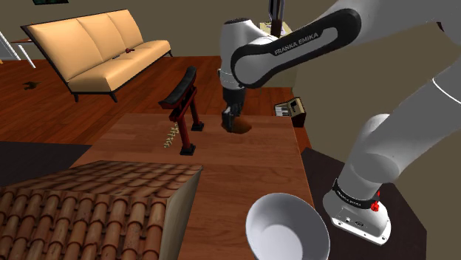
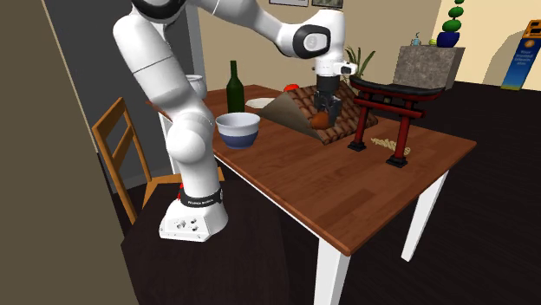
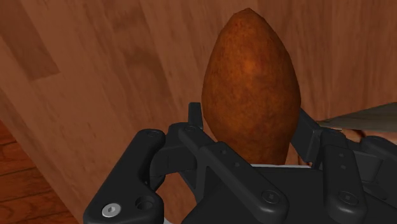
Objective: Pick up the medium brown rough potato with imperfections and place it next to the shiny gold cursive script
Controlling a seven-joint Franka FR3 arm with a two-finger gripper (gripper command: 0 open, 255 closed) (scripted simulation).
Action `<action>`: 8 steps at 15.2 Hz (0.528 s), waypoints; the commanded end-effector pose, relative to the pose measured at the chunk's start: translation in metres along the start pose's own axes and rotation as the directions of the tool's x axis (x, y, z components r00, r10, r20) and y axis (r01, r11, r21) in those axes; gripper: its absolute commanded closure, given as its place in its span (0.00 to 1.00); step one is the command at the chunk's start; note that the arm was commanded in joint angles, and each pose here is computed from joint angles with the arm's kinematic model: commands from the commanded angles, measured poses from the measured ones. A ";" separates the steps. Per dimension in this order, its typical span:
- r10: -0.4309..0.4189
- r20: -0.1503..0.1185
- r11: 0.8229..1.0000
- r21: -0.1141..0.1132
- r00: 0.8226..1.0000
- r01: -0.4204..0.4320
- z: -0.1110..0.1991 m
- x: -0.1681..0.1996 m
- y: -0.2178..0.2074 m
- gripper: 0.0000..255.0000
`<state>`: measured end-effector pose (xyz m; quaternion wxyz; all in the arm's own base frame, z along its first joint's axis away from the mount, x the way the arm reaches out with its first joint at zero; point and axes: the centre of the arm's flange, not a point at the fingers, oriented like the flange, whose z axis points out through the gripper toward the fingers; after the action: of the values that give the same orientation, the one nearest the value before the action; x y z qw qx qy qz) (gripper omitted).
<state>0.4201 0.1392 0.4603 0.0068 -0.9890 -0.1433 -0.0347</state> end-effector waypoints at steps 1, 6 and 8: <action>0.000 0.000 1.000 0.000 1.000 0.000 0.003 0.024 0.007 1.00; 0.000 0.000 1.000 0.000 1.000 0.000 0.007 0.086 0.031 1.00; 0.000 0.000 1.000 0.000 1.000 0.000 0.008 0.110 0.041 1.00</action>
<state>0.5237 0.1338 0.4615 0.0071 -0.9890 -0.1434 -0.0346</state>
